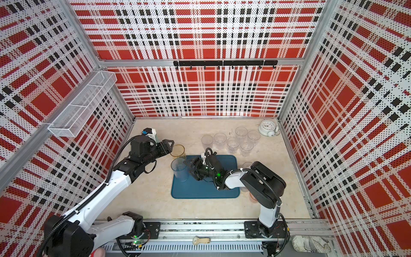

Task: Place the glasses into the tray
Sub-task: Move the glass to the tray.

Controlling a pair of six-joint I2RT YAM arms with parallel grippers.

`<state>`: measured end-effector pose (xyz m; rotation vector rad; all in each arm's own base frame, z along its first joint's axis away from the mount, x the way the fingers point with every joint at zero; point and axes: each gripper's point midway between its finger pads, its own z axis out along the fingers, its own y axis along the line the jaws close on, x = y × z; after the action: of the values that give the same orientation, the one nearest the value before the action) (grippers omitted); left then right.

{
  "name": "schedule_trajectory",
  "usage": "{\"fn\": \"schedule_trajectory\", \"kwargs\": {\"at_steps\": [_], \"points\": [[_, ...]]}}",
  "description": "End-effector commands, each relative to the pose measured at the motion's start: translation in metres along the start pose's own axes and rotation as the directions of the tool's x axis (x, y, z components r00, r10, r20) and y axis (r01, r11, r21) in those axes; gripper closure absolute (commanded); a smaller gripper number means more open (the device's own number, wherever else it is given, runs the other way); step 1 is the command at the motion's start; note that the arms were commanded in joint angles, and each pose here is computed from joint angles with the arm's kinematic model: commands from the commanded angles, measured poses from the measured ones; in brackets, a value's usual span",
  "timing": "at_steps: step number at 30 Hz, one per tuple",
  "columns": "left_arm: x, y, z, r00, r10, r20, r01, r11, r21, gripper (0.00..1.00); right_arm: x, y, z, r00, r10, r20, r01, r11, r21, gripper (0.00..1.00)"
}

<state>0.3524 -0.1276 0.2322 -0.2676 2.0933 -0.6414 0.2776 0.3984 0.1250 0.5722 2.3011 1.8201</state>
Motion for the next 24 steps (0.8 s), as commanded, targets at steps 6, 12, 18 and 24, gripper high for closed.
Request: {"fn": "schedule_trajectory", "kwargs": {"at_steps": [6,12,18,24], "points": [[-0.014,-0.01,-0.008,0.999,0.019,0.041,-0.019,1.0,0.023,0.27,-0.002,-0.017,0.005,1.0,0.004,0.024,-0.007,0.995,0.103,0.23],[-0.016,-0.01,-0.01,0.999,0.019,0.051,-0.02,1.0,0.02,0.27,0.001,-0.019,0.008,1.0,0.023,0.007,-0.024,0.995,0.097,0.23],[-0.023,-0.004,-0.014,0.998,0.009,0.069,-0.009,1.0,0.008,0.27,0.001,-0.015,0.009,1.0,0.017,0.001,-0.017,0.996,0.092,0.22],[-0.028,0.0,-0.016,0.997,-0.016,0.076,0.015,1.0,0.022,0.27,0.0,-0.013,0.009,1.0,0.01,-0.009,-0.009,0.996,0.087,0.22]]}}
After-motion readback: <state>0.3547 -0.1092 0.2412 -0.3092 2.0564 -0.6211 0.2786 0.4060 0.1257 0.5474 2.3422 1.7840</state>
